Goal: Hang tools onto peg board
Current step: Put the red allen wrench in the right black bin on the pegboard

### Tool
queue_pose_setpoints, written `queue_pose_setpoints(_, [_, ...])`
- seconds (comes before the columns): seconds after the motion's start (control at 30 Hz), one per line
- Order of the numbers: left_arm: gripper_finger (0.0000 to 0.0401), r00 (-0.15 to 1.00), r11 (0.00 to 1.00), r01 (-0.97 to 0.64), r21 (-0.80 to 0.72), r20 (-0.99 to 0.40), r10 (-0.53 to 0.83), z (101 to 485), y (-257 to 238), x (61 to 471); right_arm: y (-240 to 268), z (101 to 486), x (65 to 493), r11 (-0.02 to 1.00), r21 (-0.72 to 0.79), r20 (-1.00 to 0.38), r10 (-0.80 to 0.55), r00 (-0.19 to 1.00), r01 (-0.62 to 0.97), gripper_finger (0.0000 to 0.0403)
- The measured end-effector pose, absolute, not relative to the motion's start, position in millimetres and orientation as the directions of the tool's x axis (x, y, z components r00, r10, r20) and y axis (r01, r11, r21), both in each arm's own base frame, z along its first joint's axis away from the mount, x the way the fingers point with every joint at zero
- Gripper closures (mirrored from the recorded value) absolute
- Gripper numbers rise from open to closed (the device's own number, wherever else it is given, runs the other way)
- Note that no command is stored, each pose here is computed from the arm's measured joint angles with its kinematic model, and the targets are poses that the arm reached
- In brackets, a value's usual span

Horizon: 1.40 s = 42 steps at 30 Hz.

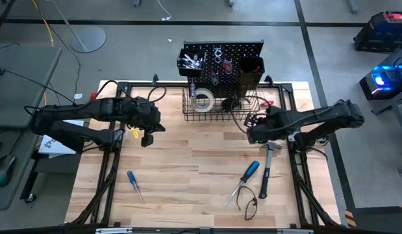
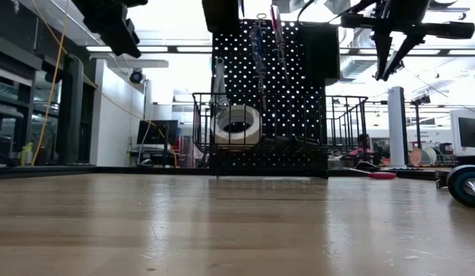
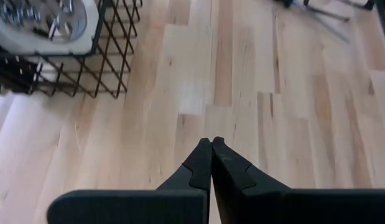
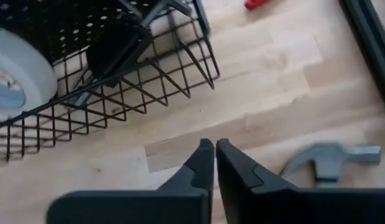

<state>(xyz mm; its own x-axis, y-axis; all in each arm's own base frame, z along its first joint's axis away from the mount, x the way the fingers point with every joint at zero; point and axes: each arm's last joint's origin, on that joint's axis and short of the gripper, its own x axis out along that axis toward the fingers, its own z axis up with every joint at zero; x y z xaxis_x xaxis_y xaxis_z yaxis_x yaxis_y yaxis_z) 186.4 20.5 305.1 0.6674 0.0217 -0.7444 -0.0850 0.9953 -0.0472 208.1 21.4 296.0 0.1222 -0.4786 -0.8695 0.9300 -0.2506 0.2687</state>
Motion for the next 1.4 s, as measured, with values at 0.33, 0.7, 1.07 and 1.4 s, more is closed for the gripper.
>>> queue_pose_setpoints(0.33, [0.0401, 0.666, 0.993, -0.116, 0.014, -0.741, 0.088, 305.6, 22.5, 186.8, 11.2, 310.8, 183.3, -0.293, 0.299, -0.825, -0.558, 0.092, 0.908, 0.0402])
queue_pose_setpoints(0.7, [0.0401, 0.668, 0.982, -0.153, 0.111, -0.721, 0.186, 307.3, 25.4, 188.0, -27.7, 315.7, 193.5, -0.406, 0.519, -0.675, -0.734, 0.07, 0.753, 0.0402])
queue_pose_setpoints(1.07, [0.0401, 0.66, 0.981, -0.169, 0.096, -0.728, 0.185, 306.6, 25.4, 187.2, -94.1, 334.2, 183.4, -0.437, 0.8, -0.427, -0.896, -0.12, 0.411, 0.0403])
queue_pose_setpoints(1.4, [0.0401, 0.654, 0.973, -0.195, 0.122, -0.724, 0.222, 306.7, 26.4, 187.1, -141.8, 365.4, 149.0, -0.372, 0.88, -0.295, -0.915, -0.275, 0.295, 0.0403])
